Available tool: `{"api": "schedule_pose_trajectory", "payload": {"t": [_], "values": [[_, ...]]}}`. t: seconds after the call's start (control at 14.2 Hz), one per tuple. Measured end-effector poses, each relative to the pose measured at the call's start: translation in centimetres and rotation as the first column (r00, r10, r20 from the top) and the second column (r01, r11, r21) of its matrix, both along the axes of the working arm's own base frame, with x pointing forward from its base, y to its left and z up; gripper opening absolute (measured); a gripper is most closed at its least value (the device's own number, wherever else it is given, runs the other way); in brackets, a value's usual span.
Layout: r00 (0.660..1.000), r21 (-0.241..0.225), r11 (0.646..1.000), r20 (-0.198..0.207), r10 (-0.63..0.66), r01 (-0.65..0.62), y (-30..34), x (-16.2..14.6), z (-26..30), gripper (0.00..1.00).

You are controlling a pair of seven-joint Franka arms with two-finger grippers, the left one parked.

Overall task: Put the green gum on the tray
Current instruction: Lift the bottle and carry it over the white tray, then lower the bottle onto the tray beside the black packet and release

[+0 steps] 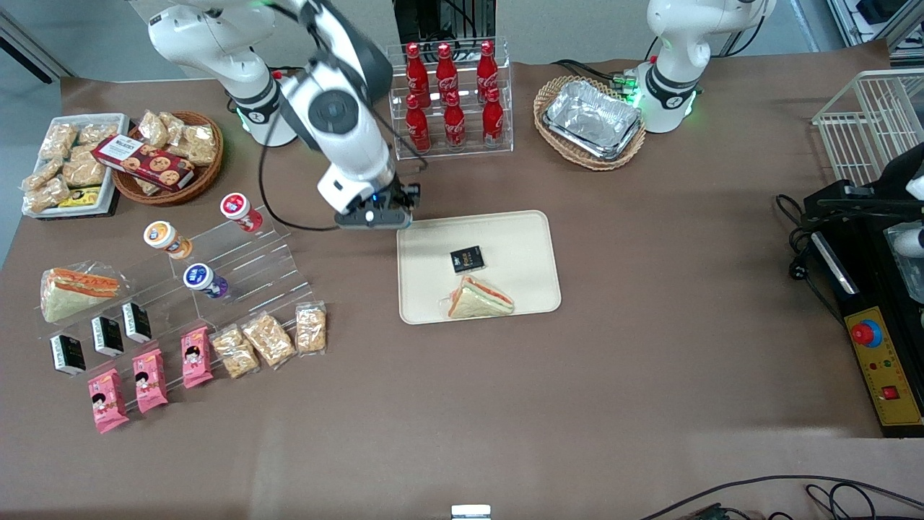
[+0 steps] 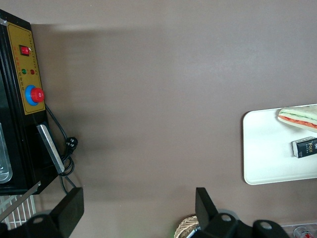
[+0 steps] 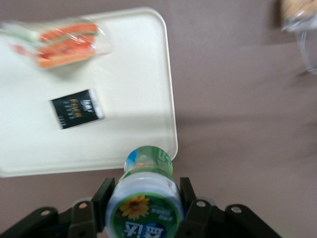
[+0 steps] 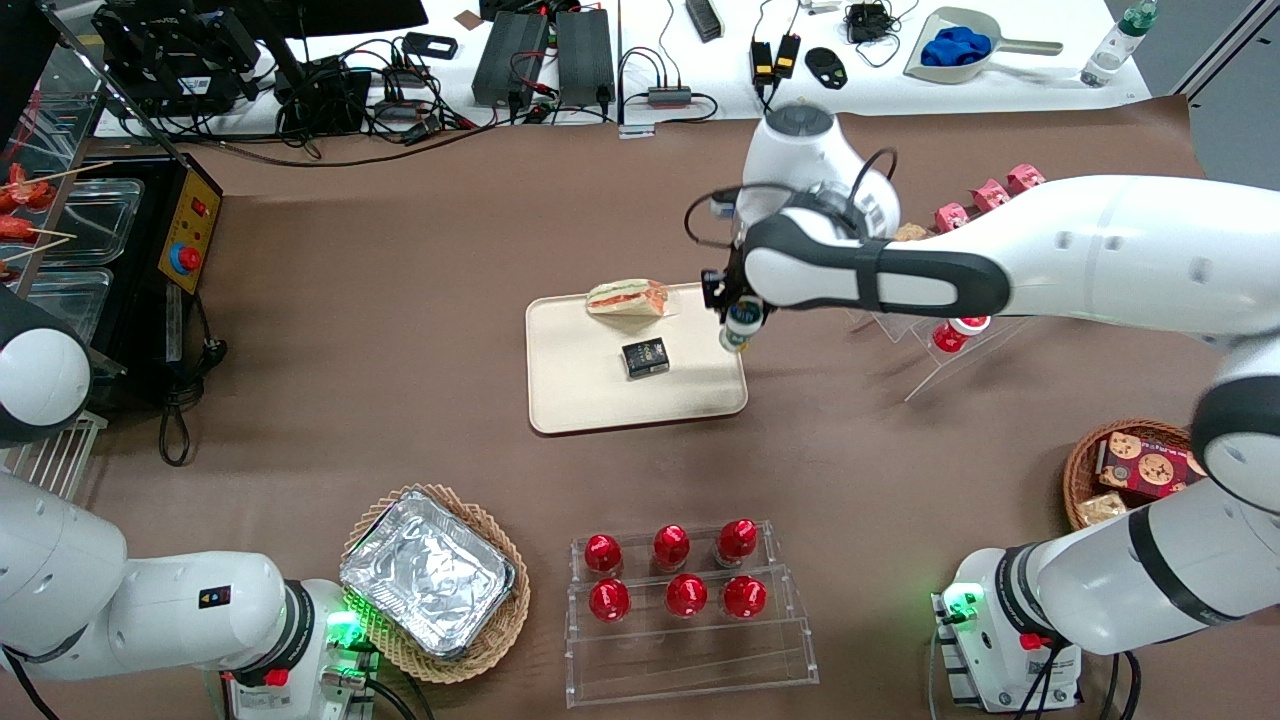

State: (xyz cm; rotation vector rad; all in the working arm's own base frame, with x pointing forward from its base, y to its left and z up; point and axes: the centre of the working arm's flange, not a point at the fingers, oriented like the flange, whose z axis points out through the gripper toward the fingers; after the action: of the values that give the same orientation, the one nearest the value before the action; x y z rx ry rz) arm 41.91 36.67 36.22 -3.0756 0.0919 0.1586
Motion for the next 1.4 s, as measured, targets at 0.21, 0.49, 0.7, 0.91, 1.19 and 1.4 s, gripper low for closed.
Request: {"api": "schedule_pose_trajectory", "payload": {"t": [0.21, 0.49, 0.7, 0.91, 1.19, 1.4], "values": [[0.999, 0.008, 1.0, -0.048, -0.011, 0.012, 0.2, 0.3, -6.6, 0.59], [0.997, 0.023, 1.0, -0.079, -0.003, 0.004, 2.2, -0.8, -11.8, 0.59], [0.996, 0.017, 1.0, -0.091, -0.005, 0.006, 3.1, -1.8, -12.6, 0.59], [0.996, 0.019, 1.0, -0.087, -0.012, 0.013, 3.0, -1.7, -12.6, 0.59], [0.997, 0.036, 0.999, -0.071, -0.031, 0.033, 2.8, -1.0, -13.7, 0.59], [0.996, 0.032, 0.998, -0.07, -0.046, 0.049, 2.2, -0.4, -14.2, 0.75]]}}
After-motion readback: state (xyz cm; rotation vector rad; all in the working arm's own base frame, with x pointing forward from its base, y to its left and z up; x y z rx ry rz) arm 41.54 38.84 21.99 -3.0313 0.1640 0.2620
